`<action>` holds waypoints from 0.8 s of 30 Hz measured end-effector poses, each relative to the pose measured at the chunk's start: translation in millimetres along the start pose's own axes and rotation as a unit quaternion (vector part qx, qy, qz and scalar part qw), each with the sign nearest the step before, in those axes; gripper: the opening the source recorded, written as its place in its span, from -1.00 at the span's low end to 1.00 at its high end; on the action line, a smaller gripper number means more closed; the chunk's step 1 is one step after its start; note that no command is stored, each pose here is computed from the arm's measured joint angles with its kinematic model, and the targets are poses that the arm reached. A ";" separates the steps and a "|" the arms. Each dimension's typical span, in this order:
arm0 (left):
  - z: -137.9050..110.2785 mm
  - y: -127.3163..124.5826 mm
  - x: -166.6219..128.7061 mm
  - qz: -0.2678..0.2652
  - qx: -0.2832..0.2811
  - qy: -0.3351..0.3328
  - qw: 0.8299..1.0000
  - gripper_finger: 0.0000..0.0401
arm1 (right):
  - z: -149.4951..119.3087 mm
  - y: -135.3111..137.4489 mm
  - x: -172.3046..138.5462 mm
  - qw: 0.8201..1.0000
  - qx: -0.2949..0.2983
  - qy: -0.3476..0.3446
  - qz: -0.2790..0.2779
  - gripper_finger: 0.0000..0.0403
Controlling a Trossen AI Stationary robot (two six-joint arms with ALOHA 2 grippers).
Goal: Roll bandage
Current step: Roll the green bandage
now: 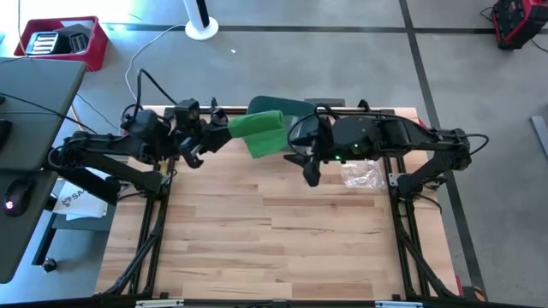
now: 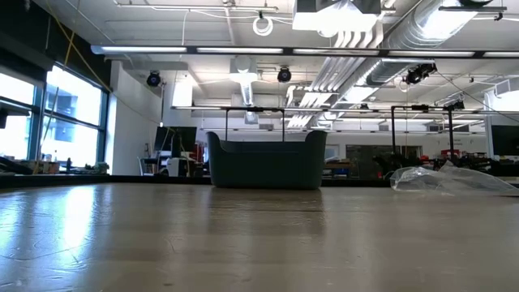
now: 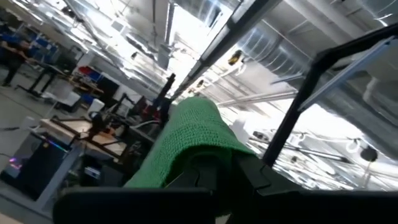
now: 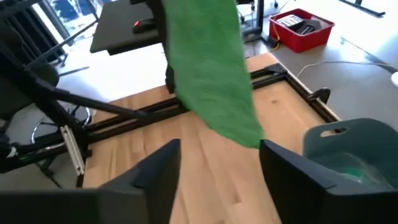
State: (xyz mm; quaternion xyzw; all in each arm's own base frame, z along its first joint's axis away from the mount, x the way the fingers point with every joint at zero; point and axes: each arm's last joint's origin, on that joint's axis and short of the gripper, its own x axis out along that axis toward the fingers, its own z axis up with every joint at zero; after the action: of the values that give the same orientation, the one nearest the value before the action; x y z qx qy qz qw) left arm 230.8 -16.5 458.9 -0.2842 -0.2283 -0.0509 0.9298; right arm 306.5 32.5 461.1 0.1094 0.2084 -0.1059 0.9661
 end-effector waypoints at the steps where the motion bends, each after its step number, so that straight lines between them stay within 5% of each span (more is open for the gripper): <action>1: 1.3 -0.7 -1.0 -0.002 0.000 -0.001 1.000 -0.96 | 0.3 -1.1 0.3 1.000 0.001 -0.001 -0.005 0.07; 5: 4.2 -2.2 -2.8 -0.004 0.008 -0.006 1.000 -0.96 | 4.1 -1.8 0.5 1.000 -0.004 -0.018 -0.004 0.17; 12: 6.3 2.1 -2.1 0.003 0.017 -0.009 1.000 -0.96 | 14.5 14.4 29.7 0.989 -0.100 -0.089 0.068 0.08; 16: 11.2 7.4 -2.6 0.013 0.023 -0.018 0.999 -0.96 | 8.3 20.2 49.5 0.989 -0.088 -0.073 0.096 -0.23; 21: 24.2 8.1 -9.8 0.016 0.031 -0.035 0.999 -0.96 | 8.0 24.4 48.3 0.990 -0.037 -0.070 0.115 -0.87; 24: 30.9 9.0 -16.1 0.027 0.037 -0.031 0.998 -0.96 | 12.8 30.0 35.7 0.986 -0.035 -0.094 0.131 -0.93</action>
State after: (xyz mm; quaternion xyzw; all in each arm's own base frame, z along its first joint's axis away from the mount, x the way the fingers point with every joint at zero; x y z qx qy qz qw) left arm 206.3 7.5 469.7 -0.2571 -0.2512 -0.0079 0.9331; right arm 350.7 52.2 462.4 0.0915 0.1041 0.0187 0.9902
